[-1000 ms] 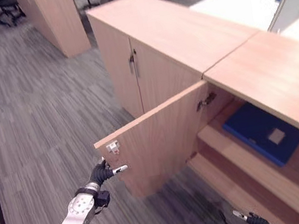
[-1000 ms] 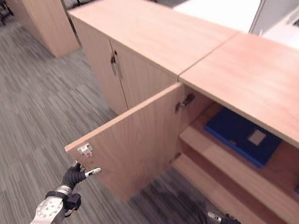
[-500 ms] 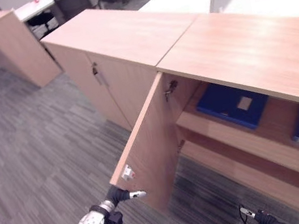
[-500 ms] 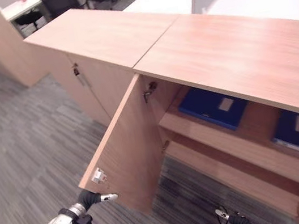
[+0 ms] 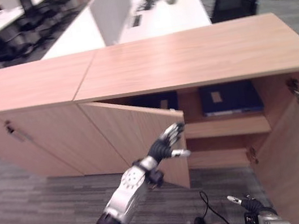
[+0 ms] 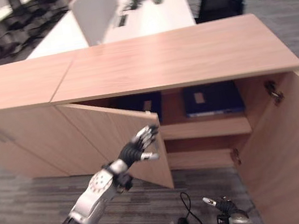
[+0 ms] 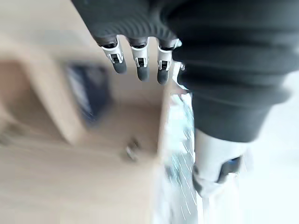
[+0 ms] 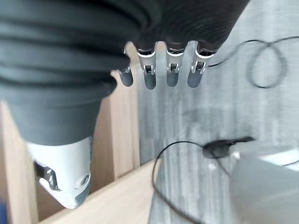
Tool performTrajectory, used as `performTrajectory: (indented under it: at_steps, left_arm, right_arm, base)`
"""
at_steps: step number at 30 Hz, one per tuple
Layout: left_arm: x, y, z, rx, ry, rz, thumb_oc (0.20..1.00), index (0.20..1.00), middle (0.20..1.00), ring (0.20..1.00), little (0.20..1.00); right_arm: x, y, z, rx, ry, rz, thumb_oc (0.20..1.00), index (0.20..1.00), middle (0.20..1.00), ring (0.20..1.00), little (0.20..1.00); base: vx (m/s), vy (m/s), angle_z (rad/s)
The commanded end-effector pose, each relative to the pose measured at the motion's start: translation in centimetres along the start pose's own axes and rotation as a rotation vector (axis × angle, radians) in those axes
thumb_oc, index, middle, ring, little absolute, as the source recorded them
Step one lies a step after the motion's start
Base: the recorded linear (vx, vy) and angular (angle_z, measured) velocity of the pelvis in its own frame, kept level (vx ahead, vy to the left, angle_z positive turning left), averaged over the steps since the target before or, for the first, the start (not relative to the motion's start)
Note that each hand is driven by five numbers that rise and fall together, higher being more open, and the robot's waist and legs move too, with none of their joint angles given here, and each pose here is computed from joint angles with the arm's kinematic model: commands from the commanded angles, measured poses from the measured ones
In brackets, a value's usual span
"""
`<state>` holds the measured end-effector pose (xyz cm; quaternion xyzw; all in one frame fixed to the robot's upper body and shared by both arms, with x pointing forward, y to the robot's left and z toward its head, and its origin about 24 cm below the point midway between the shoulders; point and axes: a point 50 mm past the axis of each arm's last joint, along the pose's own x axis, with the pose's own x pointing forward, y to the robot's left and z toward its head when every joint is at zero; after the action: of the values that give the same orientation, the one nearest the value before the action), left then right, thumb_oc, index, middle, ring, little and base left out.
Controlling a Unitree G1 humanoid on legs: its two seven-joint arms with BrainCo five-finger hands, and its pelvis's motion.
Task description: Put the empty folder in the office cabinet
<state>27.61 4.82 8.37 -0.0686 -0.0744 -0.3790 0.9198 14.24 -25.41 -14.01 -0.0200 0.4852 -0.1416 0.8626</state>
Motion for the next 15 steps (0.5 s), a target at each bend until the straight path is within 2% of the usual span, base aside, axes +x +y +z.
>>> performTrajectory:
  at_steps: [1, 6, 7, 9, 11, 12, 13, 15]
  left_arm:
    - [-1.1, 2.9, 1.1, -0.005, -0.084, 0.192, 1.000, 1.000, 1.000, 1.000, 1.000]
    - [-1.6, 6.4, -0.5, 0.037, -0.006, 0.398, 1.000, 1.000, 1.000, 1.000, 1.000]
    - [-1.6, 6.4, -0.5, 0.037, -0.006, 0.398, 1.000, 1.000, 1.000, 1.000, 1.000]
    - [-2.8, 9.7, -0.6, 0.107, 0.057, 0.518, 1.000, 1.000, 1.000, 1.000, 1.000]
    - [-2.9, 10.9, -0.4, 0.149, 0.081, 0.554, 1.000, 1.000, 1.000, 1.000, 1.000]
    - [-3.3, 13.2, -0.1, 0.196, 0.129, 0.640, 1.000, 1.000, 1.000, 1.000, 1.000]
    - [-3.3, 13.2, -0.1, 0.197, 0.128, 0.640, 1.000, 1.000, 1.000, 1.000, 1.000]
    - [-4.0, 15.4, 0.4, 0.206, 0.159, 0.727, 1.000, 1.000, 1.000, 1.000, 1.000]
  right_arm:
    - [-0.3, 0.1, -1.1, -0.041, 0.002, 0.013, 1.000, 1.000, 1.000, 1.000, 1.000]
    - [-0.8, -0.6, -3.2, -0.032, 0.055, 0.007, 1.000, 1.000, 1.000, 1.000, 1.000]
    - [-0.8, -0.6, -3.2, -0.032, 0.055, 0.007, 1.000, 1.000, 1.000, 1.000, 1.000]
    - [-0.9, -0.5, -3.4, -0.006, 0.056, 0.014, 1.000, 1.000, 1.000, 1.000, 1.000]
    - [-1.0, -0.2, -3.5, 0.010, 0.054, 0.021, 1.000, 1.000, 1.000, 1.000, 1.000]
    - [-1.0, -0.1, -3.7, 0.016, 0.054, 0.030, 1.000, 1.000, 1.000, 1.000, 1.000]
    - [-1.0, -0.1, -3.6, 0.017, 0.053, 0.030, 1.000, 1.000, 1.000, 1.000, 1.000]
    - [-1.0, 0.0, -3.5, 0.022, 0.048, 0.035, 1.000, 1.000, 1.000, 1.000, 1.000]
  base:
    - [0.13, 0.008, -1.04]
    - [0.09, 0.074, -0.95]
    - [0.12, 0.116, -0.55]
    - [0.12, 0.128, -0.41]
    - [0.08, 0.106, -0.35]
    - [0.08, 0.116, -0.66]
    - [0.08, 0.117, -0.78]
    - [0.06, 0.093, -0.76]
